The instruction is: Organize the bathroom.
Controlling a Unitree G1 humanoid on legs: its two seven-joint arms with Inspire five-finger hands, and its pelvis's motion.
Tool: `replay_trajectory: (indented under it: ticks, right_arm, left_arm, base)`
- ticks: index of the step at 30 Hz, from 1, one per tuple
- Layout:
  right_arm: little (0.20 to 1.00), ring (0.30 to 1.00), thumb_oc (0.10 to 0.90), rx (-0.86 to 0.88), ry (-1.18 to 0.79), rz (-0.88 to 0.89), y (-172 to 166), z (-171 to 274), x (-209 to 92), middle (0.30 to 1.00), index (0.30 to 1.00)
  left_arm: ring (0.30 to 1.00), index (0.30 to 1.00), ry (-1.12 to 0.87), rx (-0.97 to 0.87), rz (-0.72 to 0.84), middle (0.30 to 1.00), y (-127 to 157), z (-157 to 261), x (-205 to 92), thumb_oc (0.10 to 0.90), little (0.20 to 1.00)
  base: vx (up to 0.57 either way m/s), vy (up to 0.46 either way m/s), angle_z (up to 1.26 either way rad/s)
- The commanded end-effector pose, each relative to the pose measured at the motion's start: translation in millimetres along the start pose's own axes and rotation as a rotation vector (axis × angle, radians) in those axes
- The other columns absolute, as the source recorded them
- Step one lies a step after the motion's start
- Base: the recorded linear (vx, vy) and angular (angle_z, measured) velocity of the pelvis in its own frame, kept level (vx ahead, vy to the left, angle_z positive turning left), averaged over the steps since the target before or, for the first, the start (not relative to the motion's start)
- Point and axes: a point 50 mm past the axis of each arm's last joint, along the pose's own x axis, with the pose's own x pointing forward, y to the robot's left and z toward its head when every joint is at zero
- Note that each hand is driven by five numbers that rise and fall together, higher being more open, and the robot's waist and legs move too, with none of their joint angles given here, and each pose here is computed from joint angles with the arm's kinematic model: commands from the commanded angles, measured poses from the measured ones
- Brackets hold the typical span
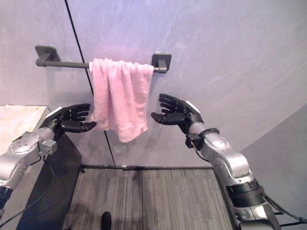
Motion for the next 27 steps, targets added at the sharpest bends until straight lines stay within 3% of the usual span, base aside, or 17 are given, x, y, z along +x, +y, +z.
replay_trajectory:
  ticks: [1, 10, 16, 27]
  right_arm:
    - [0.900, 0.900, 0.800, 0.043, -0.411, 0.159, 34, 83, 10, 0.900, 0.900]
    - [0.900, 0.900, 0.800, 0.114, -0.394, 0.246, 45, 87, 14, 0.900, 0.900]
    - [0.900, 0.900, 0.800, 0.163, -0.237, 0.326, 55, 65, 19, 0.900, 0.900]
    - [0.900, 0.900, 0.800, 0.138, -0.151, 0.280, 43, 48, 20, 0.900, 0.900]
  left_arm:
    - [0.900, 0.900, -0.354, 0.054, -0.050, 0.900, -17, 75, 17, 0.800, 0.900]
    - [0.900, 0.900, -0.445, 0.111, -0.079, 0.900, -31, 104, 20, 0.800, 0.900]
    - [0.900, 0.900, -0.512, 0.176, -0.074, 0.900, -32, 122, 16, 0.800, 0.900]
    - [0.900, 0.900, -0.566, 0.186, -0.027, 0.900, -22, 140, 10, 0.800, 0.900]
  base:
    - [0.00, 0.000, 0.00]
    - [0.00, 0.000, 0.00]
    - [0.00, 0.000, 0.00]
    - [-0.01, 0.001, 0.02]
